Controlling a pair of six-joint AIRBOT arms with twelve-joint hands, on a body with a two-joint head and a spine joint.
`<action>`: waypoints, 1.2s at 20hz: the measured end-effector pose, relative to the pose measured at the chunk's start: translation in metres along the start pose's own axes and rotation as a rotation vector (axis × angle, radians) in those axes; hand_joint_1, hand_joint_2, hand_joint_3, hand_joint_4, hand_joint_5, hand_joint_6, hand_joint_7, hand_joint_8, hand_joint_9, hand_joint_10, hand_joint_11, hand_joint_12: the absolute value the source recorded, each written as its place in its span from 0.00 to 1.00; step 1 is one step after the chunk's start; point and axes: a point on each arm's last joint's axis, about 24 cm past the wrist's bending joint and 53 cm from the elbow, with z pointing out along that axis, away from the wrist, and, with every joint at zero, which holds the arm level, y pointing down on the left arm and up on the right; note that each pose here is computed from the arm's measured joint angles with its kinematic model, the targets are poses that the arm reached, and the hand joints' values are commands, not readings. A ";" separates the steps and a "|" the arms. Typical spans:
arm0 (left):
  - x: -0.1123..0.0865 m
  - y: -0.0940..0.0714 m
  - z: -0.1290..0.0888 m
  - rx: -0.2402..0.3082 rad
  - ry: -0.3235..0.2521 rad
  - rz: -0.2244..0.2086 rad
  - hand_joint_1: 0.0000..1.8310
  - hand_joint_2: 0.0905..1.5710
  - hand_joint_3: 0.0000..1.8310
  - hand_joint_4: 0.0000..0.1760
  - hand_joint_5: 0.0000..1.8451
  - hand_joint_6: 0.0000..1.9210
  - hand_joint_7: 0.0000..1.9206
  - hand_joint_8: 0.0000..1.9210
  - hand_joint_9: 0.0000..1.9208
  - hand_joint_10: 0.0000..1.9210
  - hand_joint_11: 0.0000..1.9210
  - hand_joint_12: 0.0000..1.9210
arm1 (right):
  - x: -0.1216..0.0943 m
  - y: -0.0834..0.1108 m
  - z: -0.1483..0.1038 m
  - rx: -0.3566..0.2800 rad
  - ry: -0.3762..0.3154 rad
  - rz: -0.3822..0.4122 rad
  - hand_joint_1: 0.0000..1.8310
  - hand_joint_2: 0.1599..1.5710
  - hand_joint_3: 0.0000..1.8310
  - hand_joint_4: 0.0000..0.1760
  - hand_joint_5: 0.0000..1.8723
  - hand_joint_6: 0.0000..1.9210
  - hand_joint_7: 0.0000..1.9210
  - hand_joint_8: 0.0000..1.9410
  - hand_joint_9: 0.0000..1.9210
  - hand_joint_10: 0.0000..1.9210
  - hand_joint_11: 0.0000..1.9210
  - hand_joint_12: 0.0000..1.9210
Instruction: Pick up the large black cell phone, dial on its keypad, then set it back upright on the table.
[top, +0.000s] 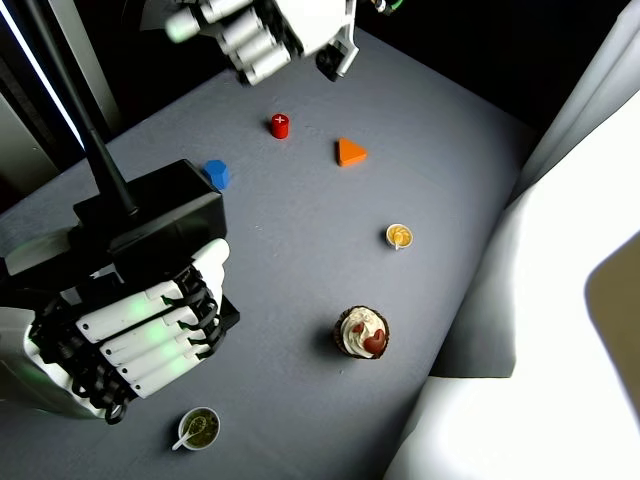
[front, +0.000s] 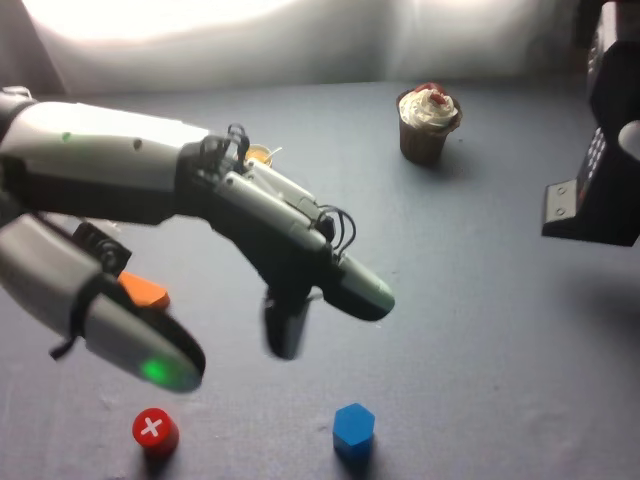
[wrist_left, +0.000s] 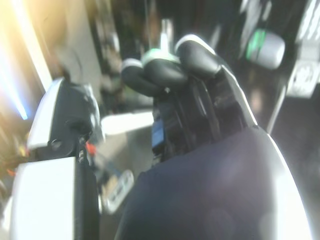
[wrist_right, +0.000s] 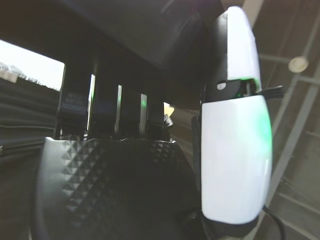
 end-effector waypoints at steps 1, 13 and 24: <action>-0.008 -0.002 0.006 0.012 -0.049 -0.028 0.10 0.79 0.00 0.00 0.26 0.00 0.30 0.03 0.28 0.11 0.12 0.56 | -0.006 -0.001 0.000 -0.006 -0.021 -0.004 0.74 0.72 0.00 0.00 0.53 0.44 0.38 0.70 0.41 0.74 0.47 0.73; -0.041 0.120 -0.015 -0.432 -0.379 -0.606 0.00 0.71 0.00 0.03 0.09 0.00 0.09 0.00 0.06 0.00 0.00 0.06 | 0.003 -0.031 -0.001 0.016 -0.036 0.036 0.74 0.70 0.00 0.00 0.51 0.43 0.41 0.71 0.45 0.67 0.46 0.63; -0.027 0.132 -0.023 -0.500 -0.359 -0.607 0.00 0.72 0.00 0.00 0.07 0.00 0.08 0.00 0.08 0.00 0.00 0.18 | -0.004 -0.033 -0.001 0.006 -0.080 0.047 0.76 0.66 0.00 0.00 0.57 0.34 0.52 0.48 0.50 0.64 0.49 0.61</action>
